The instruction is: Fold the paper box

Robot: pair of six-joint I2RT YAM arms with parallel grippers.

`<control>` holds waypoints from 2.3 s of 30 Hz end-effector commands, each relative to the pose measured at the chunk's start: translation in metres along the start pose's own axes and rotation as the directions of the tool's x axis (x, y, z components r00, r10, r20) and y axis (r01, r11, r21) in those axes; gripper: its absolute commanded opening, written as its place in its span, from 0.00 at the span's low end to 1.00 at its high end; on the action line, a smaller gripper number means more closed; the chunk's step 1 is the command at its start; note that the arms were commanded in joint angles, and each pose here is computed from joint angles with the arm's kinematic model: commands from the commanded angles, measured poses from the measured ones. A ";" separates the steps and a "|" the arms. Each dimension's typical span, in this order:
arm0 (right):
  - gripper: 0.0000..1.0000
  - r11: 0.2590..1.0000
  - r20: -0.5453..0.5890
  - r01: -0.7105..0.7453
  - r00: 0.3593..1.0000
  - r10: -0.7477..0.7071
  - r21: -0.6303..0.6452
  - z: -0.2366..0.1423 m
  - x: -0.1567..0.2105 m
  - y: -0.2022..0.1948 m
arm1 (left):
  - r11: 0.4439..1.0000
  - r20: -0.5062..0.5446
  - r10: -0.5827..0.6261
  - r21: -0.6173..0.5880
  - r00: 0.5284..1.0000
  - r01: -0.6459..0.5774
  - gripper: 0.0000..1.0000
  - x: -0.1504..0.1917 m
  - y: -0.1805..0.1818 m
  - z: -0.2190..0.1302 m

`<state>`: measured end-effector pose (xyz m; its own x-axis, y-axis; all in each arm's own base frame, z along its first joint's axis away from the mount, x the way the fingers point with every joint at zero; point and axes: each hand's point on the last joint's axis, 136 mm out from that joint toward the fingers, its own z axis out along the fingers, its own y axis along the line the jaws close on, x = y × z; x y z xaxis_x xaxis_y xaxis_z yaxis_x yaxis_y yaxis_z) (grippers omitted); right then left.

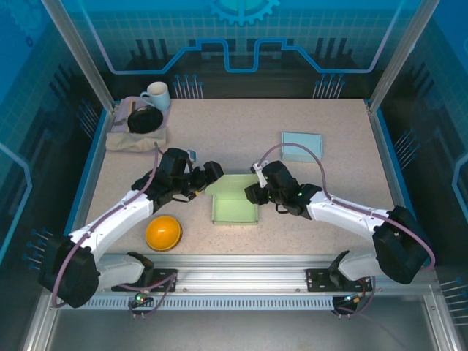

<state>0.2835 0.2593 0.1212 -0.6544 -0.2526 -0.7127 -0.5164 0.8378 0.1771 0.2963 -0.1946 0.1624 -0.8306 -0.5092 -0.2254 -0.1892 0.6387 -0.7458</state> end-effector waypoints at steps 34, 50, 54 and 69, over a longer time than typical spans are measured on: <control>0.18 0.741 0.113 0.668 0.743 -0.659 -0.073 -0.017 -0.032 0.005 | 0.918 0.038 0.363 -0.186 0.931 -0.350 0.93 -0.042 -0.018 -0.036; 0.18 0.649 0.042 0.694 0.692 -0.720 -0.311 -0.043 -0.037 -0.036 | 0.636 0.054 0.771 -0.030 0.634 -0.771 0.79 -0.047 -0.050 -0.007; 0.19 0.651 0.034 0.703 0.687 -0.726 -0.285 -0.035 -0.037 -0.042 | 0.703 0.086 0.711 -0.064 0.698 -0.708 0.79 -0.056 -0.049 -0.003; 0.66 0.759 0.000 0.641 0.764 -0.645 -0.116 -0.029 -0.042 -0.056 | 0.800 -0.023 0.600 -0.002 0.800 -0.600 0.76 -0.023 -0.034 0.001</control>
<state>0.3269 0.2089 0.1508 -0.1385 -0.7664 -0.6272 -0.9006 0.3610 -0.2422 0.3331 -0.2073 0.1819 -0.7949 0.0024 -0.6067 0.3451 0.8243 -0.4489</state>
